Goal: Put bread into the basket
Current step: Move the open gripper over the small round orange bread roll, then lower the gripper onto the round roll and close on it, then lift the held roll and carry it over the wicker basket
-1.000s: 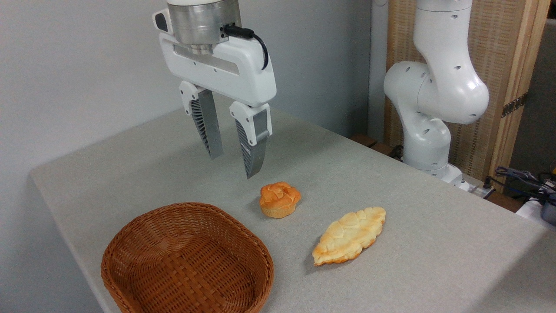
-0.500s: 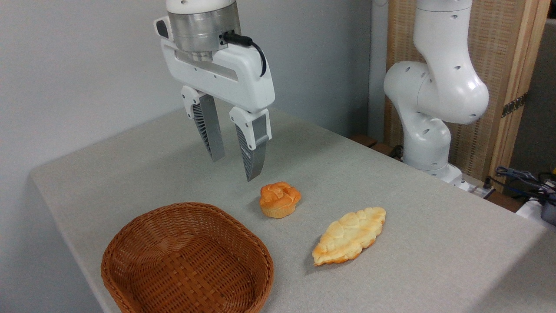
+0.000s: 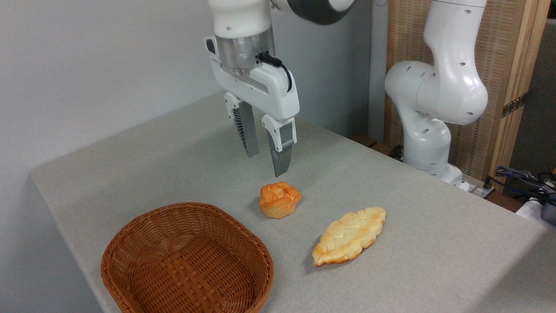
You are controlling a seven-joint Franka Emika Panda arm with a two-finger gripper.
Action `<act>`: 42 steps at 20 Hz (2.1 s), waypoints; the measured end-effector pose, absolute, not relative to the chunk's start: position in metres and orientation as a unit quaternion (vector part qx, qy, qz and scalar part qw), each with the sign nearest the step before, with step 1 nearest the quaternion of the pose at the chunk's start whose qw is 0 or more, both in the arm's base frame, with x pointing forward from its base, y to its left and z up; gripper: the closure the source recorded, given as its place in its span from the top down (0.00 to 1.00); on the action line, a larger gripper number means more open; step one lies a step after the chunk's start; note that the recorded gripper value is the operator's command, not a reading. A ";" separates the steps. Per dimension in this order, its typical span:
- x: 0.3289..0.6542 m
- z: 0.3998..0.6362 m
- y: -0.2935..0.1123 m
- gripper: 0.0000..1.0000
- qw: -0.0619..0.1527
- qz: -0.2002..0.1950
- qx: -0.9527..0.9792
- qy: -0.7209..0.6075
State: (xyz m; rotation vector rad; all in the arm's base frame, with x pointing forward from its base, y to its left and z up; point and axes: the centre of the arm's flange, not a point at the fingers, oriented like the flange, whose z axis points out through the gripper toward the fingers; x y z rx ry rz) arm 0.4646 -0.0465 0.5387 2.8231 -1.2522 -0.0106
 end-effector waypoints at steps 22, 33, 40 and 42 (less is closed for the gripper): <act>0.443 0.421 -0.076 0.47 0.031 -0.026 0.870 -0.491; 0.443 0.420 -0.077 0.38 0.032 -0.027 0.867 -0.497; 0.466 0.464 -0.080 0.37 0.031 -0.021 0.867 -0.498; 0.486 0.496 -0.080 0.44 0.025 -0.004 0.868 -0.496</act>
